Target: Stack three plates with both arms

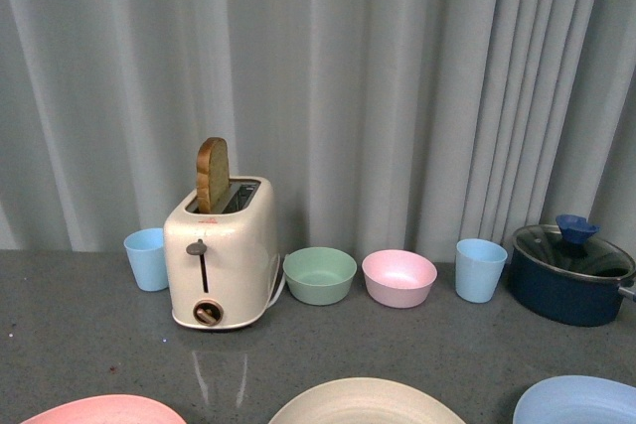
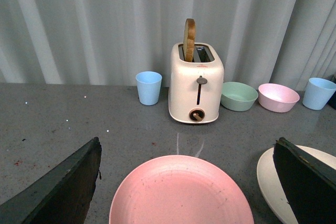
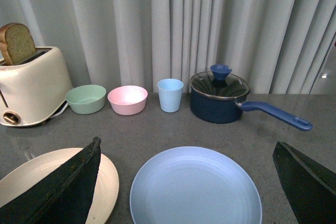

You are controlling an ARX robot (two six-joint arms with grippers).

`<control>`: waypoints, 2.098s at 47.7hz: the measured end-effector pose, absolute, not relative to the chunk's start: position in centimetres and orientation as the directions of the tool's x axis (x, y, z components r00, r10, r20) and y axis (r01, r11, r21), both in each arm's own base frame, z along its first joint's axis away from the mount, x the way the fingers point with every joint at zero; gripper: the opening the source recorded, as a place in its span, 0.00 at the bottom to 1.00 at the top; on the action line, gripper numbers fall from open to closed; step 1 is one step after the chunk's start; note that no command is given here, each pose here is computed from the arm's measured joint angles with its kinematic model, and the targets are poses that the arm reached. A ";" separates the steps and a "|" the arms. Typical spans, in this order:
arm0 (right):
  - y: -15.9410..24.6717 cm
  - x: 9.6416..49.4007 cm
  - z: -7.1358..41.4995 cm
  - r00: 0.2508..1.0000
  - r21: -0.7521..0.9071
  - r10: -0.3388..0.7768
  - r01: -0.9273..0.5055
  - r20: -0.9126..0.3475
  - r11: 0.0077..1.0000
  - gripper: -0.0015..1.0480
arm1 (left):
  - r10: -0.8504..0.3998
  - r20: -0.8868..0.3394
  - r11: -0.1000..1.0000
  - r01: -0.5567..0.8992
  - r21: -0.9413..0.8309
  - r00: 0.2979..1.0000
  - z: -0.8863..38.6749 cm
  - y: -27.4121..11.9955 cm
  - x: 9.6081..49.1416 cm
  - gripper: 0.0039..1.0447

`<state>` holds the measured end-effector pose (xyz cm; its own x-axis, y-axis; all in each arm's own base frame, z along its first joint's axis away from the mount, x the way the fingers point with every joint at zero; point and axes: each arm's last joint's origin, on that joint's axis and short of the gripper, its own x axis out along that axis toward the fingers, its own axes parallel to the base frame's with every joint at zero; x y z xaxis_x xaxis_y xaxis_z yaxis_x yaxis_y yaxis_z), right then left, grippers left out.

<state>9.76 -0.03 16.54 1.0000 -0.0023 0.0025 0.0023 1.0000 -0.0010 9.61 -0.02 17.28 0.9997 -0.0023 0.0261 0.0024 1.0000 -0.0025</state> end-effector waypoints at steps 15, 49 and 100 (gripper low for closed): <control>0.0 9.8 16.5 1.000 -0.001 -0.002 0.002 0.002 1.000 0.93 | -0.002 0.026 1.000 0.002 -0.002 1.000 17.3 0.0 9.6 0.94; 0.0 9.8 16.5 1.000 -0.001 -0.003 0.003 0.002 1.000 0.93 | -0.110 -0.196 0.992 0.119 0.035 0.974 17.1 0.0 9.7 0.94; 0.0 9.8 16.5 1.000 -0.001 -0.001 0.001 0.002 1.000 0.93 | -0.091 -0.814 0.961 0.264 0.078 0.574 14.1 8.0 39.2 0.94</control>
<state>9.76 -0.02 16.54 1.0000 -0.0011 0.0025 0.0011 1.0000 -0.0010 39.21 8.04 14.14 0.5739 -0.0912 -0.8138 0.2638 0.9614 0.0783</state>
